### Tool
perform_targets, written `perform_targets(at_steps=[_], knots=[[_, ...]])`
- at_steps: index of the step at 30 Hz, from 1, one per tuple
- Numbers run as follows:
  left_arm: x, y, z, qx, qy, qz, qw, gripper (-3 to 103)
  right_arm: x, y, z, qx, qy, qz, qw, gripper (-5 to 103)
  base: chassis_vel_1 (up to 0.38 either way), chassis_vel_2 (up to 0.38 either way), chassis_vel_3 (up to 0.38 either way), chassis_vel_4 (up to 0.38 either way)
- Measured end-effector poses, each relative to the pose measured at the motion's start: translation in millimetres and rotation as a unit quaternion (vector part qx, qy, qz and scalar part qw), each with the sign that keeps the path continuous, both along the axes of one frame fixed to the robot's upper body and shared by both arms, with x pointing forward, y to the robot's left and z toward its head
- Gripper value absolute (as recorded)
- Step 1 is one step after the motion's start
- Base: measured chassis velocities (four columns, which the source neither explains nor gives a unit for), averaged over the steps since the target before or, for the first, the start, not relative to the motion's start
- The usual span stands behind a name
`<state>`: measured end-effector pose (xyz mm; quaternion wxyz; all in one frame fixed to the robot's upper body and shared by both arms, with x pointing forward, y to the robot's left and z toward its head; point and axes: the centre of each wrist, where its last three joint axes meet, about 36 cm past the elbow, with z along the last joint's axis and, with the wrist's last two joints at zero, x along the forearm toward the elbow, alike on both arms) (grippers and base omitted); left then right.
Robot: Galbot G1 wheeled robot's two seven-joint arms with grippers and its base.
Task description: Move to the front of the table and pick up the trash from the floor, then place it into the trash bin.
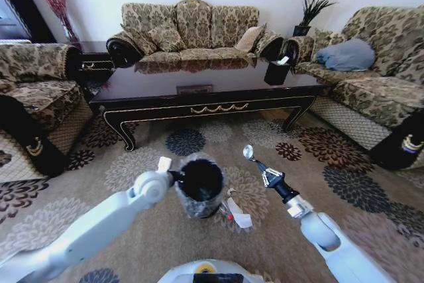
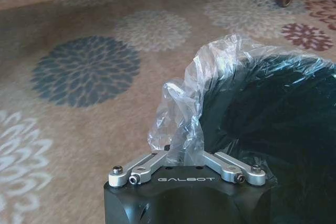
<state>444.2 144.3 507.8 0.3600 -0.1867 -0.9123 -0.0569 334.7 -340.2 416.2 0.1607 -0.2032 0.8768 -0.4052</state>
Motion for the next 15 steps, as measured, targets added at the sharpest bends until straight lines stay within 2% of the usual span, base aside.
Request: perform_targets(at_steps=[1, 9, 15], knots=[[0.0, 0.0, 0.0, 0.000, 0.000, 0.000, 1.0000, 3, 0.0, 0.0, 0.0, 0.000, 0.000, 0.000, 1.000, 0, 0.000, 0.000, 0.000, 0.000], [18.5, -37.6, 3.9, -0.007, -0.001, -0.019, 0.9998, 3, -27.1, 18.6, 7.4, 0.018, 0.014, 0.037, 0.999, 0, 0.000, 0.000, 0.000, 0.000], [23.4, -60.0, 5.4, -0.013, -0.001, -0.031, 0.9994, 3, -60.3, 43.8, 9.0, 0.060, 0.050, 0.045, 0.996, 0, 0.000, 0.000, 0.000, 0.000]])
